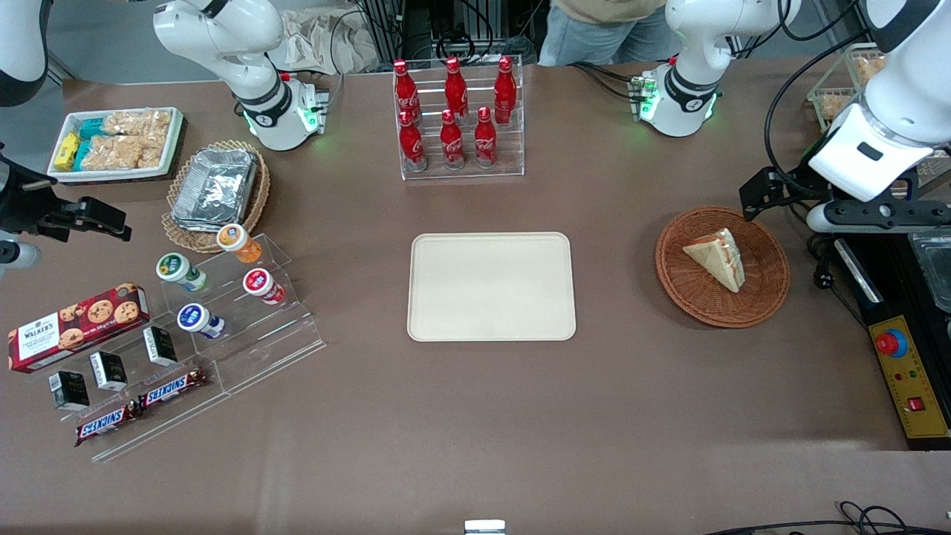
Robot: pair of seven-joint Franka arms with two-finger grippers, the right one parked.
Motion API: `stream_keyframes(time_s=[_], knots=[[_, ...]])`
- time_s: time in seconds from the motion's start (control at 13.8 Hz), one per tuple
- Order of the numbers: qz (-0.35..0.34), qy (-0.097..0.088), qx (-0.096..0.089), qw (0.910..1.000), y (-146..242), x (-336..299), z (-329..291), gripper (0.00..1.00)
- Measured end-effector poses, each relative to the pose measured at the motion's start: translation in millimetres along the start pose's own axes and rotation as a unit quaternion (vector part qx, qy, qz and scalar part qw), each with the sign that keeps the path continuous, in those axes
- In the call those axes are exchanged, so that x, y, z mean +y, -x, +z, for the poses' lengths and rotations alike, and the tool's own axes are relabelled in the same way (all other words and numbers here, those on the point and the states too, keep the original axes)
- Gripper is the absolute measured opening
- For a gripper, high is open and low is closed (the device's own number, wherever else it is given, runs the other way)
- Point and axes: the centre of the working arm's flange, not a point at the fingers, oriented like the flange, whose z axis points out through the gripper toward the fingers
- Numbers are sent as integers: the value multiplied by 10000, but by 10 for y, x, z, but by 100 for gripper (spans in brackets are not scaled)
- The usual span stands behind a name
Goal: Place sandwich from basket to tray
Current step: 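Move the left gripper over the wrapped sandwich in the wicker basket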
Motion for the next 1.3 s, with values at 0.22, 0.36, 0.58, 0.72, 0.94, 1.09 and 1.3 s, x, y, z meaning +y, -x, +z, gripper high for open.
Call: stream_keyframes(time_s=[0.22,0.36,0.58,0.72,0.94,1.09,1.3], knots=[[12,-4,-30,10000,-1,-12,18,100],[1,-6,-45,10000,-4,-27,33,100],[-34,-9,-72,10000,-7,-45,59,100],[-360,-17,-105,9993,-5,-54,86,100],[-2081,-86,-228,9778,13,-12,209,100],[-2826,-175,-341,9585,46,18,325,100],[-3241,-333,-545,9439,193,-129,590,100]])
